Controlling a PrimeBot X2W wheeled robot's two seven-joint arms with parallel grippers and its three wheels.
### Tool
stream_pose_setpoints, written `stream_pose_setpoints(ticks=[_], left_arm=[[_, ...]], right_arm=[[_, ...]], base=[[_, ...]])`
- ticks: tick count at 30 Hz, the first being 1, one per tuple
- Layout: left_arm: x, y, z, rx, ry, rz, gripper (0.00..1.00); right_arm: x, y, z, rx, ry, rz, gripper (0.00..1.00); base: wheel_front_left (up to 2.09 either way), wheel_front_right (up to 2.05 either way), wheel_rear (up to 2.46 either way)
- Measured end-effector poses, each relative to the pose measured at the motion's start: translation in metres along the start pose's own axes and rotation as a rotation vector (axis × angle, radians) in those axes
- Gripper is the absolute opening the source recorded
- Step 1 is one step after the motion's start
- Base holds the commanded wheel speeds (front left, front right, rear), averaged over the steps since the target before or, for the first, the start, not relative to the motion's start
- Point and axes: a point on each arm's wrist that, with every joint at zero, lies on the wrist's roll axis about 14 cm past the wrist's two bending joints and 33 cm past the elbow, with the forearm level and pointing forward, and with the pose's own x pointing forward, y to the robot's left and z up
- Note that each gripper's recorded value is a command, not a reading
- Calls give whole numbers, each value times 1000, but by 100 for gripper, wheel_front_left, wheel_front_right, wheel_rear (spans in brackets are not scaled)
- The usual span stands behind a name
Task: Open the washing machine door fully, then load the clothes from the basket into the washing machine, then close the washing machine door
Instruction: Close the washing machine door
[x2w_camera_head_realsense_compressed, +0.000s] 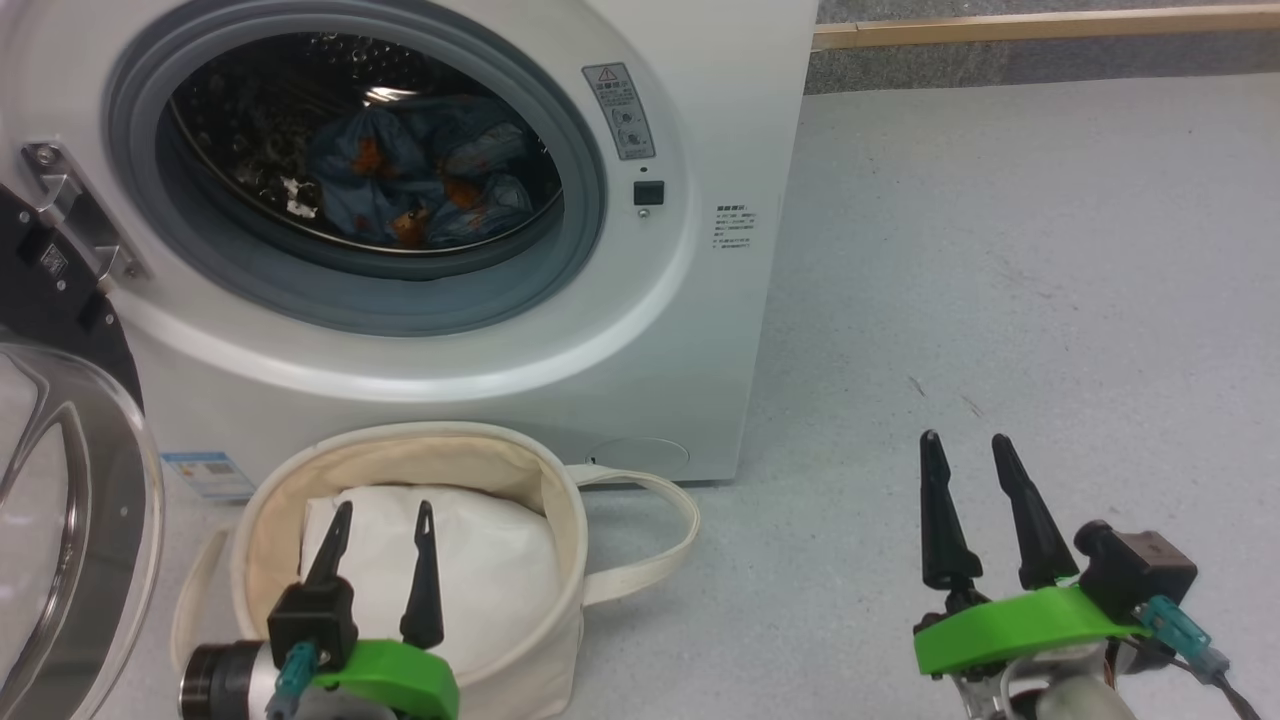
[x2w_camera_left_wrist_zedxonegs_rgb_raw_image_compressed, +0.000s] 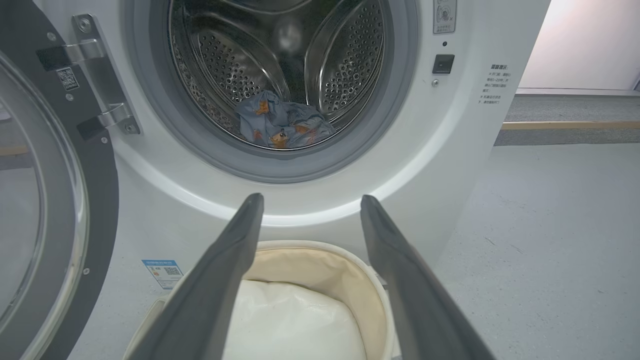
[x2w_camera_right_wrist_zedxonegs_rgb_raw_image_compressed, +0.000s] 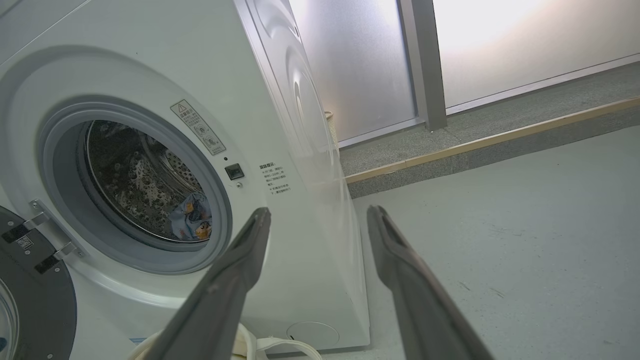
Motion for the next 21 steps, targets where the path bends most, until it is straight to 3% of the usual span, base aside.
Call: stream_pose_setpoints(ticks=[21], left_arm=[[-3, 5, -4, -23, 15, 22, 100]], right_arm=[[2, 6, -3, -5, 10, 20, 100]], base=[[0, 0, 0]])
